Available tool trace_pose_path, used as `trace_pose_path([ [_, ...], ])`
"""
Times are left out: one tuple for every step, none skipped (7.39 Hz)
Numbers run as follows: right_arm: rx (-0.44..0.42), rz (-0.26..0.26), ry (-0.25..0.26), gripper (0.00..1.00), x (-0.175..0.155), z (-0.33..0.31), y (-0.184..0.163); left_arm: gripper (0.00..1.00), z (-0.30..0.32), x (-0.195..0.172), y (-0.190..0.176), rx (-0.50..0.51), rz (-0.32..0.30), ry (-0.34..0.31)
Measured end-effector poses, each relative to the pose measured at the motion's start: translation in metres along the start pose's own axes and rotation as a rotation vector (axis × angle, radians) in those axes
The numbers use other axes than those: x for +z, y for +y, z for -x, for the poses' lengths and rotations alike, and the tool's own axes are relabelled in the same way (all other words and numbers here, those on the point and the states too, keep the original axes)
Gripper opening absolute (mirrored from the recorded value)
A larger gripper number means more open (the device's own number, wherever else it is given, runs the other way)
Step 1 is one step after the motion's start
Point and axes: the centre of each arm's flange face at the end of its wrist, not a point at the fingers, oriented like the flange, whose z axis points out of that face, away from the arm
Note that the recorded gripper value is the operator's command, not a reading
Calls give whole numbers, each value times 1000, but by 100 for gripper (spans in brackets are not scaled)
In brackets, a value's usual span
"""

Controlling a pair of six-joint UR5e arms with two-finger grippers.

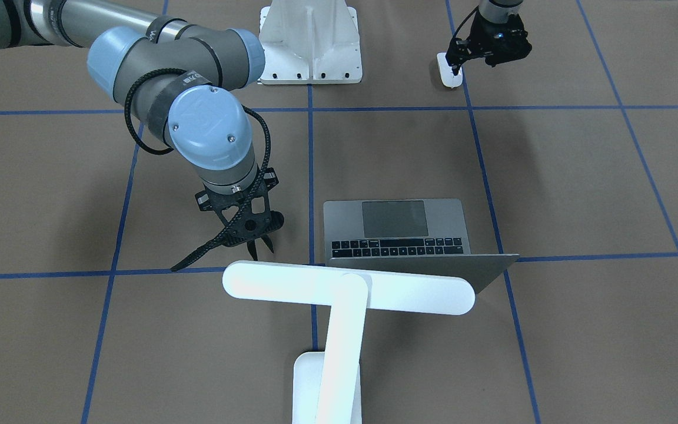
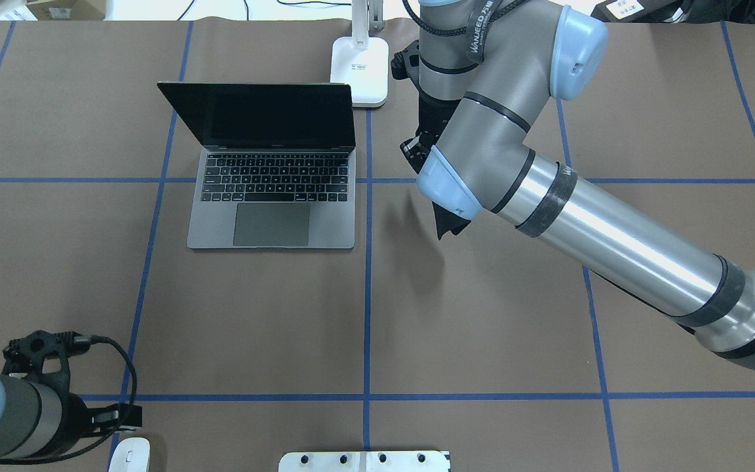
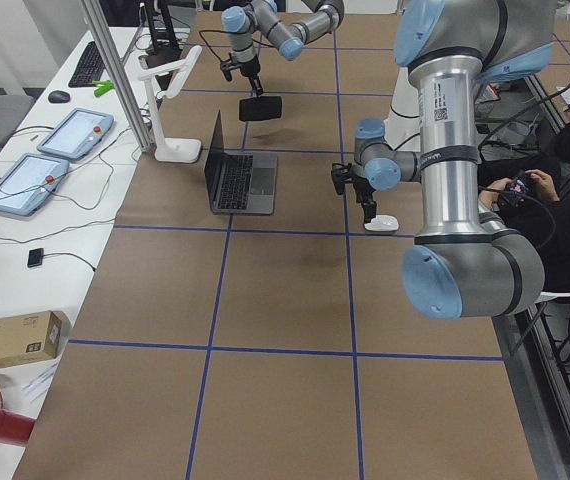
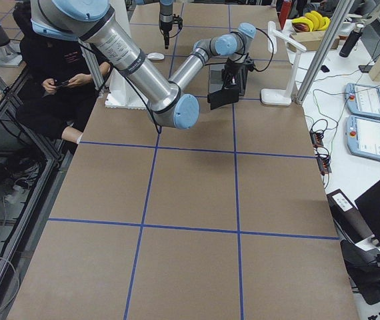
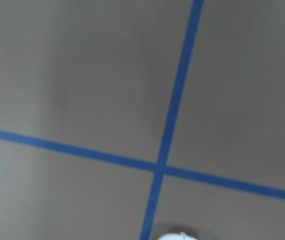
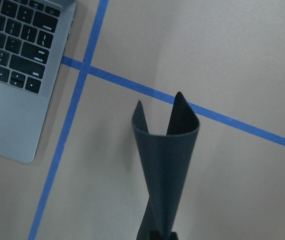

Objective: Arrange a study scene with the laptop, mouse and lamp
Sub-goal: 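Carry the mouse pad beside the laptop while the left gripper reaches the mouse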

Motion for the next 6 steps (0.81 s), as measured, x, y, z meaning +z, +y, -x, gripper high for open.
trace_pose_path([
  [2, 4, 1, 16, 3, 0, -1, 99, -4, 3, 9, 13, 1, 8],
  [12, 6, 2, 16, 4, -1, -1, 99, -6, 5, 15, 22, 1, 14],
  [29, 6, 1, 16, 2, -1, 0, 99, -7, 6, 17, 28, 1, 18],
  [45, 4, -1, 16, -2, 0, 1, 99, -7, 7, 19, 30, 1, 18],
  [54, 3, -4, 17, -7, 2, 5, 99, -7, 9, 20, 33, 3, 16],
  [62, 3, -7, 18, -18, 5, 13, 99, -8, 10, 22, 36, 6, 16],
])
